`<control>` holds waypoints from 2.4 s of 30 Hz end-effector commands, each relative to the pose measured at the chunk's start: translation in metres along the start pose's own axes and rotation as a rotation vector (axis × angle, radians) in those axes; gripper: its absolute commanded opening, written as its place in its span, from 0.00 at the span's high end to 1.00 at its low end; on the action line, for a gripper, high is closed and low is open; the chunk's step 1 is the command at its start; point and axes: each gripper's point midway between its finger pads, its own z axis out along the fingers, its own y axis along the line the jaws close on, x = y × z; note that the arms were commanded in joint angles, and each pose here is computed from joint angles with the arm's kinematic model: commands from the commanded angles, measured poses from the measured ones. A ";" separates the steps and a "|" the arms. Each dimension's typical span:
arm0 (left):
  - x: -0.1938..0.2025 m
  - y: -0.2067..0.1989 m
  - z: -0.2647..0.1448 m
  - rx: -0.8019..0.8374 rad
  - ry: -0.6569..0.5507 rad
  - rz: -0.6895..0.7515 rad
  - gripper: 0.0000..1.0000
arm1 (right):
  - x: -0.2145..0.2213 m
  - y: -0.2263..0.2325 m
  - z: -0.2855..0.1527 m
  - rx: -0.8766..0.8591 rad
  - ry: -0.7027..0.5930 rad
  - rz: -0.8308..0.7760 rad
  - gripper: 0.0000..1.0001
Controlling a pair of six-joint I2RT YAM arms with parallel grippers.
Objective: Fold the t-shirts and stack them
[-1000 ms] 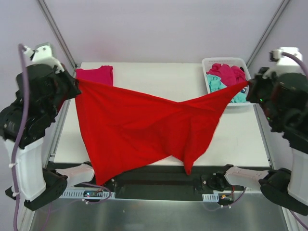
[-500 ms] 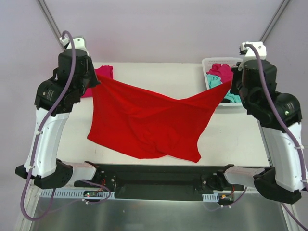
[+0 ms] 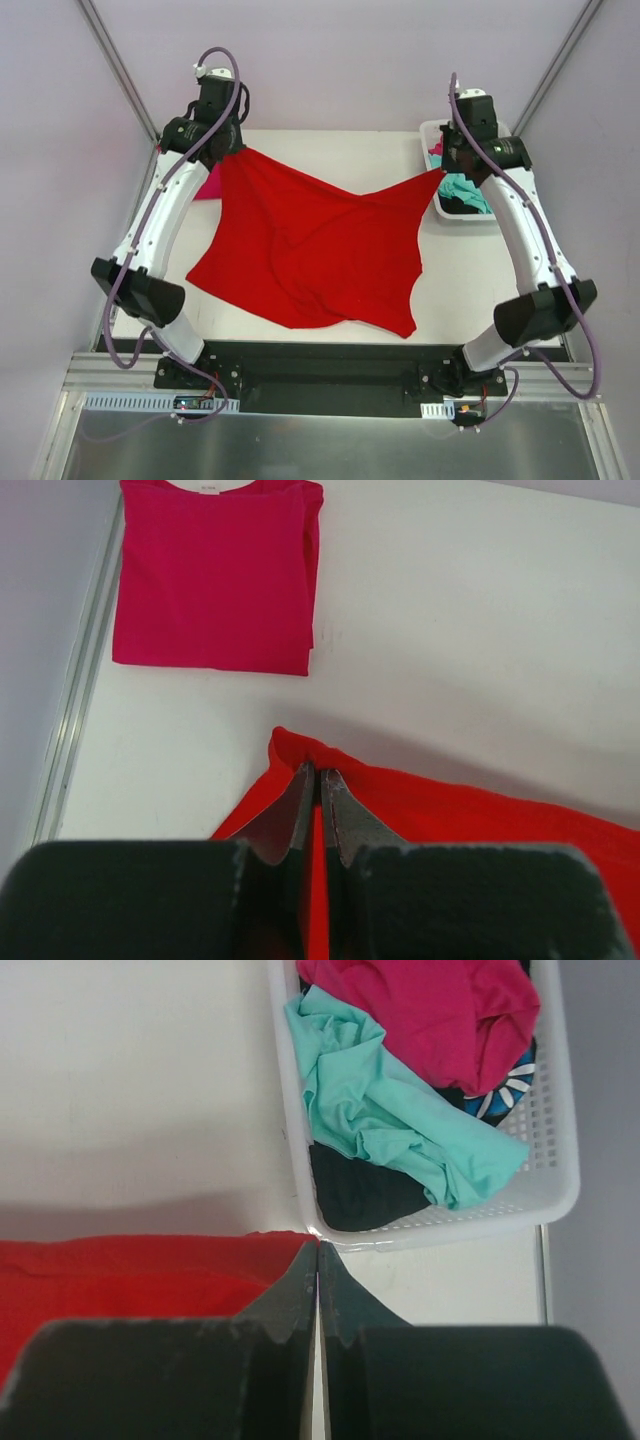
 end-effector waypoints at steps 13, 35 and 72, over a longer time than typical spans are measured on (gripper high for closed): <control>-0.036 -0.007 0.113 -0.006 -0.012 -0.067 1.00 | -0.030 0.016 0.120 -0.025 0.031 0.074 0.99; -0.012 0.009 0.176 -0.002 0.087 -0.097 0.22 | -0.026 -0.003 0.160 -0.036 0.101 0.158 0.39; 0.258 0.048 -0.001 -0.127 0.428 -0.076 0.01 | 0.267 0.106 -0.027 -0.240 0.416 0.009 0.55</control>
